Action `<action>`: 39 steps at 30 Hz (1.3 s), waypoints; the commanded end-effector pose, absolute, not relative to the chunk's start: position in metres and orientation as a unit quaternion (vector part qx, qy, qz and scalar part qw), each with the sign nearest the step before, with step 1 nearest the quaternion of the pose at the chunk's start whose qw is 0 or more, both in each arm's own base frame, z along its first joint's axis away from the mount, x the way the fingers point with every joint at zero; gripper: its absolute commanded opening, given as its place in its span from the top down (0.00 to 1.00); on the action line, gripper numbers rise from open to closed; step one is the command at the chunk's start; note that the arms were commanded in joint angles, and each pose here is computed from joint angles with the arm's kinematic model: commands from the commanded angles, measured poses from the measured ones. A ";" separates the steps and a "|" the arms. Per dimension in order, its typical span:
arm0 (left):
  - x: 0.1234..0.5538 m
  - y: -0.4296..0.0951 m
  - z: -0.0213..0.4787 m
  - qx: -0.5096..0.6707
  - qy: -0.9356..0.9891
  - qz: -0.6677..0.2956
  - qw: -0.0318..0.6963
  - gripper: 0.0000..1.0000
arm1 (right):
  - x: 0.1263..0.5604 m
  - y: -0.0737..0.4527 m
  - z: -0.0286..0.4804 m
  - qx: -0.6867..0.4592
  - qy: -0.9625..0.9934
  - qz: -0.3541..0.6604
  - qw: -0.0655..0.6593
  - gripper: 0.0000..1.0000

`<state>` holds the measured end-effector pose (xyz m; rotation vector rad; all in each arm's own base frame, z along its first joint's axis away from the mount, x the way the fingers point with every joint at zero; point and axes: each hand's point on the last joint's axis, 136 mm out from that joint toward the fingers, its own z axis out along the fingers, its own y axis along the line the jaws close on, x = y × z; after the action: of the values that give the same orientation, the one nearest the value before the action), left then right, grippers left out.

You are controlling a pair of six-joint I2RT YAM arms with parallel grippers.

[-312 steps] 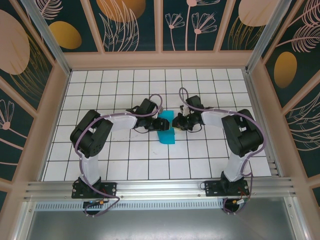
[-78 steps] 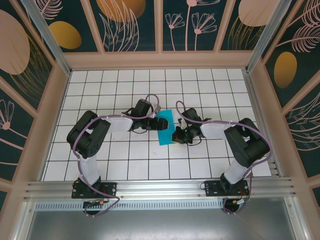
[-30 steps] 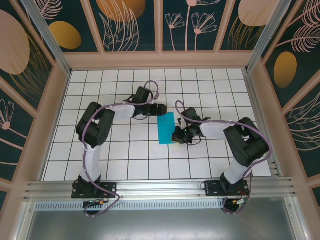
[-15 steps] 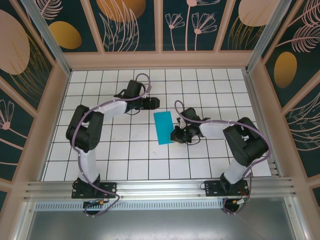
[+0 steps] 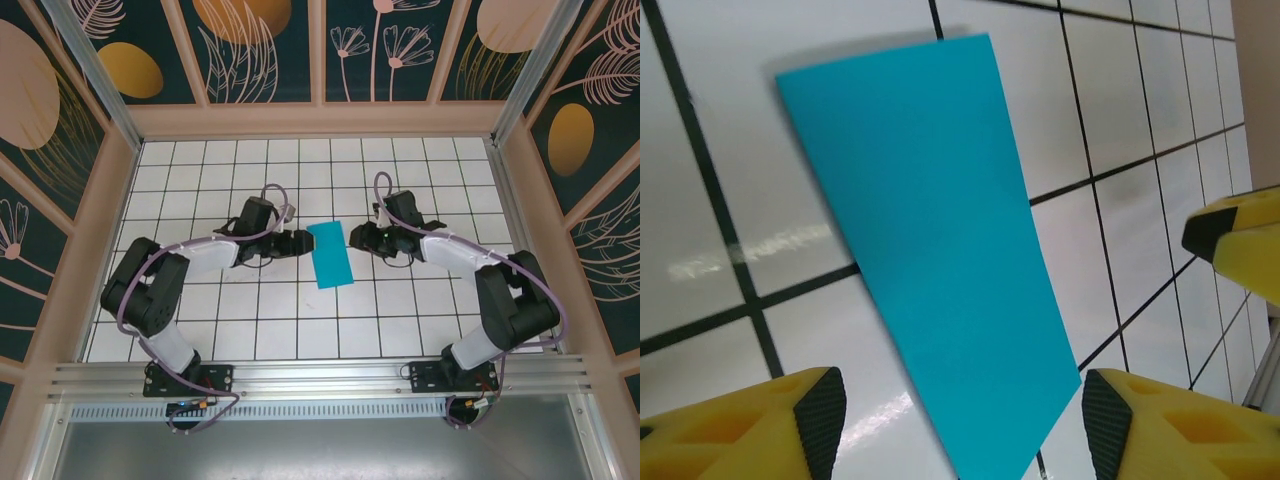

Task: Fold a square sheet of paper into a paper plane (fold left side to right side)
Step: Fold the triangle a second time at the center of the table.

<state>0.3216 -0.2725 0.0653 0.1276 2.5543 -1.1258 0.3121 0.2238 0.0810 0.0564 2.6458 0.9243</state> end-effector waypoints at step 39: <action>0.357 -0.302 0.061 0.063 0.901 -0.390 0.182 0.38 | 0.401 0.254 0.044 -0.013 0.925 0.336 0.179 0.48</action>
<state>0.3563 -0.3035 0.0433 0.1368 2.5769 -1.1302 0.3927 0.2420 0.0387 0.0339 2.6452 0.9015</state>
